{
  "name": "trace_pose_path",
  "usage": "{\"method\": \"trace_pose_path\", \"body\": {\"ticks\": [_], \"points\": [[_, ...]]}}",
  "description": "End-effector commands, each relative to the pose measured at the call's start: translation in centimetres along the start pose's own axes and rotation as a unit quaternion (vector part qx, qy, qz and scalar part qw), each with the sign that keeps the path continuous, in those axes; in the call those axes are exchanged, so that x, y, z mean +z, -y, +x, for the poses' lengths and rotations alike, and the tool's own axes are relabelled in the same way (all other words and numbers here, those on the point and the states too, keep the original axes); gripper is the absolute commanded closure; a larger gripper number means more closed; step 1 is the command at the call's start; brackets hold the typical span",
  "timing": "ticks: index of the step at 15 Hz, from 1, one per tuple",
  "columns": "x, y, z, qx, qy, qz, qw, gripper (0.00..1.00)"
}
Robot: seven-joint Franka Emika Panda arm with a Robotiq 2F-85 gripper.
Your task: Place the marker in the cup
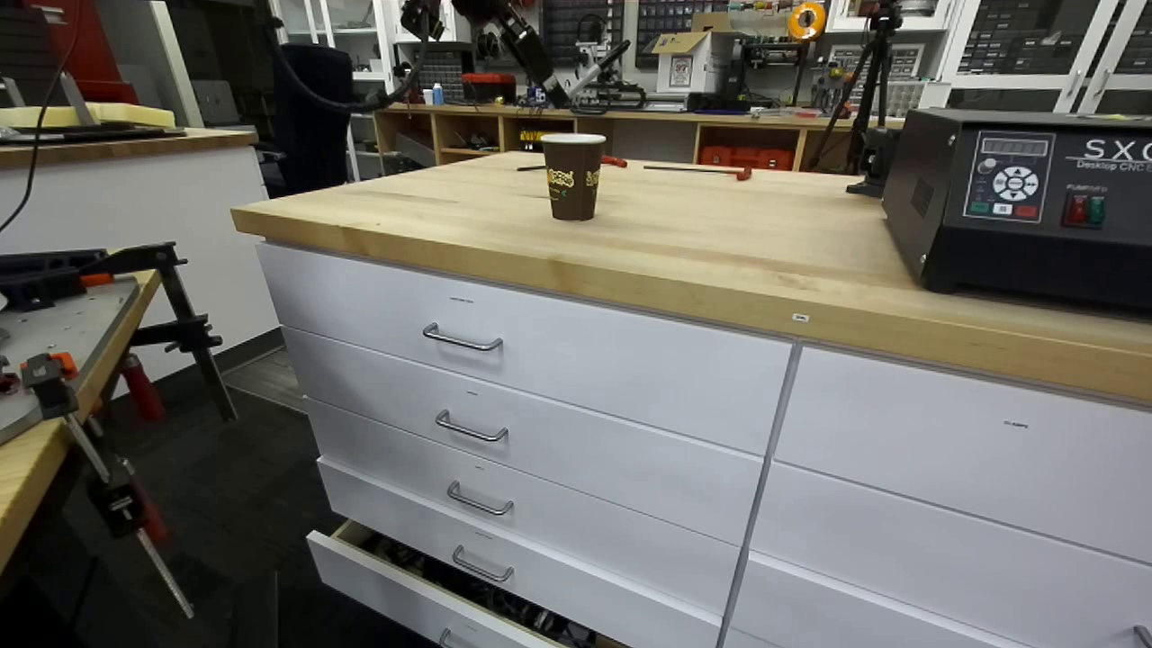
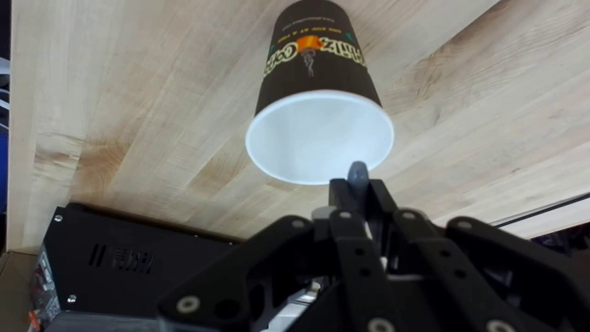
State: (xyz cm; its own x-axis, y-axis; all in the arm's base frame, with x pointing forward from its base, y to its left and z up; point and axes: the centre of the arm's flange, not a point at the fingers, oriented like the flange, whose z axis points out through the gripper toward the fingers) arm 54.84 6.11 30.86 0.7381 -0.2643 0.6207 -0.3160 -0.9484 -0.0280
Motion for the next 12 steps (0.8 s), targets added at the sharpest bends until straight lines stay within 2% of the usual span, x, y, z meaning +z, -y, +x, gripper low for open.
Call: {"method": "trace_pose_path", "body": {"ticks": [1,3,6,12], "points": [[0.8,-0.1,-1.3,0.008,-0.01,-0.018,0.9998,0.63],[0.8,-0.2,-1.4,0.008,-0.023,-0.015,0.9996,0.58],[0.0,0.1,-0.7,0.024,-0.042,-0.005,0.9988,0.37],[-2.4,1.9,0.3,0.043,0.025,0.005,0.9988,0.0]]}}
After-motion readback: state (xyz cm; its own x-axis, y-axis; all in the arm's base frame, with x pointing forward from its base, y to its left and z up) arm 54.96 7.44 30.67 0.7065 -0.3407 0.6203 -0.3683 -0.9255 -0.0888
